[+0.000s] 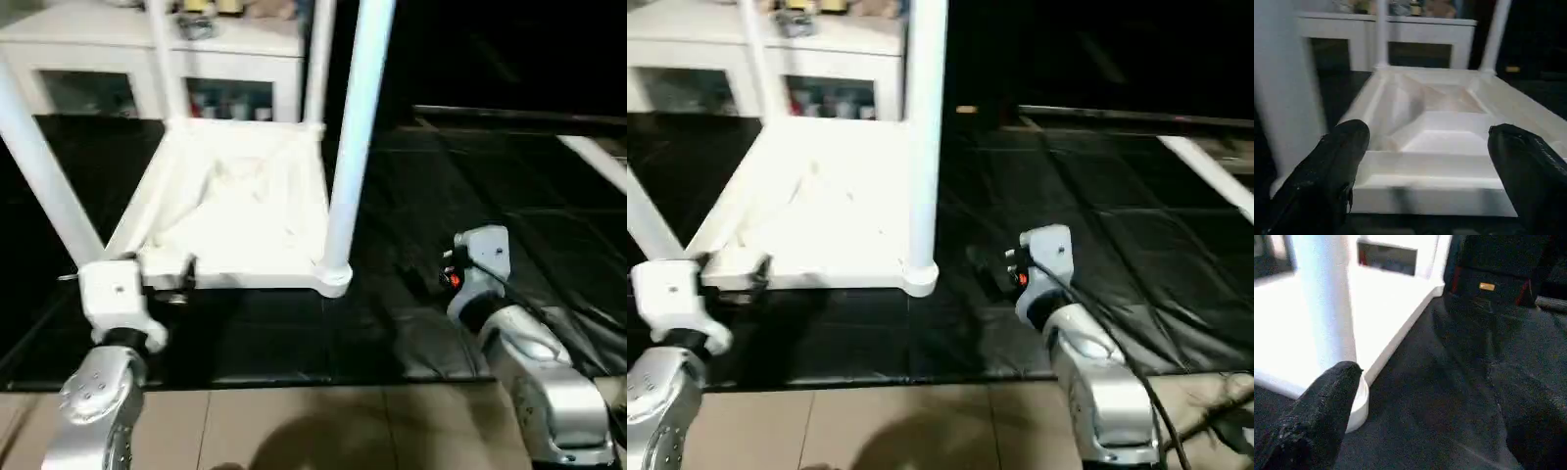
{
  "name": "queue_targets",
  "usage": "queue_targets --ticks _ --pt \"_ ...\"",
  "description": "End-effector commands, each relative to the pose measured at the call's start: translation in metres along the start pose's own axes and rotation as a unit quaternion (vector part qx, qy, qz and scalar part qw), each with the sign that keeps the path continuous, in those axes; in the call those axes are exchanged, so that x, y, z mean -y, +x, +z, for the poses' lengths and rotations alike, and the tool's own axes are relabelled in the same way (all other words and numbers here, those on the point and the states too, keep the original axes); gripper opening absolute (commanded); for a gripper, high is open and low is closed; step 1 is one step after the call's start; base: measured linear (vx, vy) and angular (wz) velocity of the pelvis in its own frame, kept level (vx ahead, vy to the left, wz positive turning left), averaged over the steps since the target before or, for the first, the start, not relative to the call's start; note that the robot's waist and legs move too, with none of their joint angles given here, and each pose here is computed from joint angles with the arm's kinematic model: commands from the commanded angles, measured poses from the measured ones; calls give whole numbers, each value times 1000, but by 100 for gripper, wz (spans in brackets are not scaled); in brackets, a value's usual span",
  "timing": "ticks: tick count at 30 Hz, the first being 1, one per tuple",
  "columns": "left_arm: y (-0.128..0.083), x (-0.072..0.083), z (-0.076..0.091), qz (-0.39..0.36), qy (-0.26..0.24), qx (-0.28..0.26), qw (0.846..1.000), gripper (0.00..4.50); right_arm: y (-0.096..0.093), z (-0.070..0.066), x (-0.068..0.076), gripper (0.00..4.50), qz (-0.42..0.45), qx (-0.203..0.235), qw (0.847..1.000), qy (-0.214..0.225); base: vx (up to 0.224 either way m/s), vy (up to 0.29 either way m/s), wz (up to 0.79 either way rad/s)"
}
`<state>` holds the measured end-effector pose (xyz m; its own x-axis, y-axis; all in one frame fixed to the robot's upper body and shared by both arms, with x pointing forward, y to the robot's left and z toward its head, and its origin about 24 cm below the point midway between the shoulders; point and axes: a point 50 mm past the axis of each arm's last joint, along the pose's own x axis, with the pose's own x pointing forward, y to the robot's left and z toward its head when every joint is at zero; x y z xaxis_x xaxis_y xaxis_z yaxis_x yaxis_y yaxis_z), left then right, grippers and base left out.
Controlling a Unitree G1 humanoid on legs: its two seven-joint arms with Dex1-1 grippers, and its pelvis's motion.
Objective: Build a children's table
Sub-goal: Move to table
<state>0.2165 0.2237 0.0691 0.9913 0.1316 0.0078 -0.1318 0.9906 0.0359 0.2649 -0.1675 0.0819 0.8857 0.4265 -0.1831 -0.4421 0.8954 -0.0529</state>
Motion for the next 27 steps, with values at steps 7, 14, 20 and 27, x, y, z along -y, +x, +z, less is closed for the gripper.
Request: queue_targets --ticks 7,14,20,27 --pt "-14 -28 -5 134 21 23 991 446 -13 1 -12 450 200 -31 979 -16 -44 -24 8" --pt "-13 -36 -4 162 35 33 986 446 -7 4 -16 450 238 -25 971 -20 -61 49 -1" --pt "-2 -40 -2 156 34 27 987 446 -10 5 -31 450 312 -27 950 -11 -5 2 -4" --pt "18 -58 4 152 57 25 986 446 12 9 -34 450 297 0 955 -12 0 0 0"
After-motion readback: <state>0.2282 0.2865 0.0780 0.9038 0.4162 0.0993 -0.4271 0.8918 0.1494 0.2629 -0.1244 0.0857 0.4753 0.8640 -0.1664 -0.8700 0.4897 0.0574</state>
